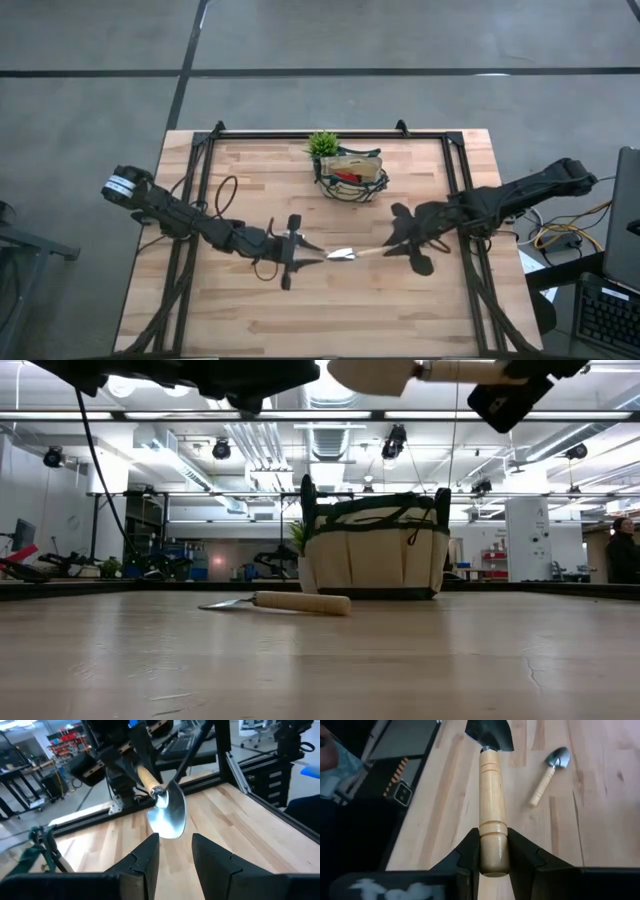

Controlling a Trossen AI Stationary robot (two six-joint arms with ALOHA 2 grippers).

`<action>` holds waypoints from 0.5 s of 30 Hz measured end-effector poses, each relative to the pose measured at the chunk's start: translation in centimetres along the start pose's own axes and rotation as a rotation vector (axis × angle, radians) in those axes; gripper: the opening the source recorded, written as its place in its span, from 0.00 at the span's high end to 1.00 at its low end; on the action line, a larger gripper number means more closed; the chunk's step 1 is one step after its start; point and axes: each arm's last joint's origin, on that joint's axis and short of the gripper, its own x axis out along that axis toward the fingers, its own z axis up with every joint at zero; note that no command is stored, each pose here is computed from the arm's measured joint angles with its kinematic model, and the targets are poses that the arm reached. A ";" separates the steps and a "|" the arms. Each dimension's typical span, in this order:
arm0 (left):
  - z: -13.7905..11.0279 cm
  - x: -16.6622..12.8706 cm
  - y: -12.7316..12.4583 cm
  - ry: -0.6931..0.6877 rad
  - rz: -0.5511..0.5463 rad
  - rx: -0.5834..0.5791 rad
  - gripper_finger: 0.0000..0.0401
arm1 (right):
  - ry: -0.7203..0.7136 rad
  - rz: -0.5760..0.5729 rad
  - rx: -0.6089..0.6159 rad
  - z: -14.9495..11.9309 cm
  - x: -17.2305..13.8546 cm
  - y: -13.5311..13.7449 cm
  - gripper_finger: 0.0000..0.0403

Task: Pick & Place Garden tools in Gardening bag
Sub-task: Put the right brown trowel into the gardening bag

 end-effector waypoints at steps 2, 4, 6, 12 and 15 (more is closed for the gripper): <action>0.1 0.0 0.0 -0.010 0.005 0.007 0.70 | -0.011 0.004 -0.001 0.0 -0.3 0.0 0.85; 0.3 0.0 0.1 -0.025 0.009 0.010 0.70 | -0.027 0.009 -0.002 0.1 -0.3 0.1 0.85; 0.4 0.0 0.1 -0.042 0.013 0.018 0.70 | -0.048 0.015 -0.005 0.3 -0.3 0.1 0.85; 0.5 0.0 0.1 -0.048 0.015 0.020 0.70 | -0.084 0.017 -0.010 0.7 -0.2 0.2 0.85; 0.6 0.0 0.2 -0.065 0.019 0.018 0.70 | -0.094 0.009 -0.009 0.8 -0.1 0.2 0.85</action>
